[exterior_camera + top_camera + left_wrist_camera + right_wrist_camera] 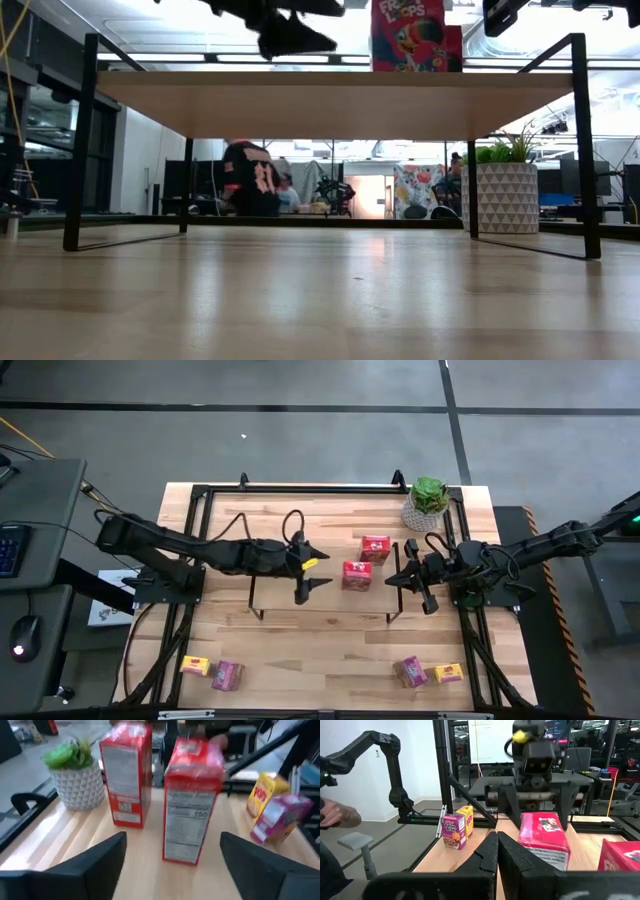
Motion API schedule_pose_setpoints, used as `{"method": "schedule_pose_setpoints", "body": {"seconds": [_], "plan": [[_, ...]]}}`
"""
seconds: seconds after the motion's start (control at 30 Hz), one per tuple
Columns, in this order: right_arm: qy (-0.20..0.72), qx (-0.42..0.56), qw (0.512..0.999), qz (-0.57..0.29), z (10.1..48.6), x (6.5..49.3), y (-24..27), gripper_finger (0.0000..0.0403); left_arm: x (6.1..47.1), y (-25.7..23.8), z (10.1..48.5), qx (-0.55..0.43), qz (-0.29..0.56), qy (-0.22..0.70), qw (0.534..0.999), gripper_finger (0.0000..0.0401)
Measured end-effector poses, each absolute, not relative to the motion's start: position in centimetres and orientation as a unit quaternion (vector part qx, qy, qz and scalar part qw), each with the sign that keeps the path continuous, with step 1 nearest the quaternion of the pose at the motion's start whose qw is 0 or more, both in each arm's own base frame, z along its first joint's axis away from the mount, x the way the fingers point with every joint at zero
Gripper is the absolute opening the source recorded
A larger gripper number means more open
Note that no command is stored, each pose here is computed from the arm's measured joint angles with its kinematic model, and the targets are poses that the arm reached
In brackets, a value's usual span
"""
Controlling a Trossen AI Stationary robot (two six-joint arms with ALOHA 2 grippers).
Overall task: Stack cereal on shelf
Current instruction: Put the red cereal box on the shelf aligned with the red cereal box
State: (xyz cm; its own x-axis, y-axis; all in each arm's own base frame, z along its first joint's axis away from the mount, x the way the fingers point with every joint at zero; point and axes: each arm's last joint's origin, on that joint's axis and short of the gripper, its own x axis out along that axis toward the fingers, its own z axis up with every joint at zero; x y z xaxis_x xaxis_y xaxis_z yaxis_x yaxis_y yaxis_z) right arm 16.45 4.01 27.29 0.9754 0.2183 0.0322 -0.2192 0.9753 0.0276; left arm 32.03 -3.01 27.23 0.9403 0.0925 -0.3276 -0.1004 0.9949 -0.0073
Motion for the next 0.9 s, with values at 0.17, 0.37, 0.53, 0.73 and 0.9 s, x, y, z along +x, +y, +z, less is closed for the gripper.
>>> {"method": "schedule_pose_setpoints", "body": {"seconds": [0.17, 0.37, 0.53, 0.73, 0.9], "plan": [[-0.009, 0.016, 0.994, 0.110, 27.2, 16.5, 4.0, 0.0000, 33.4, -3.1, 25.5, -0.003, 0.085, 0.169, 0.982, 0.0165], [-0.004, 0.015, 0.994, 0.110, 27.1, 16.5, 4.0, 0.0000, 34.2, -2.9, 24.5, -0.004, 0.100, 0.164, 0.981, 0.0014], [-0.002, 0.015, 0.994, 0.110, 27.0, 16.5, 4.0, 0.0000, 34.2, -3.3, 24.8, -0.016, 0.081, 0.155, 0.984, 0.0004], [-0.001, 0.019, 0.994, 0.110, 27.0, 16.5, 4.0, 0.0000, 34.1, -3.6, 24.5, -0.046, 0.046, 0.171, 0.983, 0.0001], [-0.001, 0.023, 0.994, 0.110, 27.0, 16.5, 4.0, 0.0000, 34.2, -3.6, 24.4, -0.053, 0.048, 0.173, 0.982, 0.0000]]}}
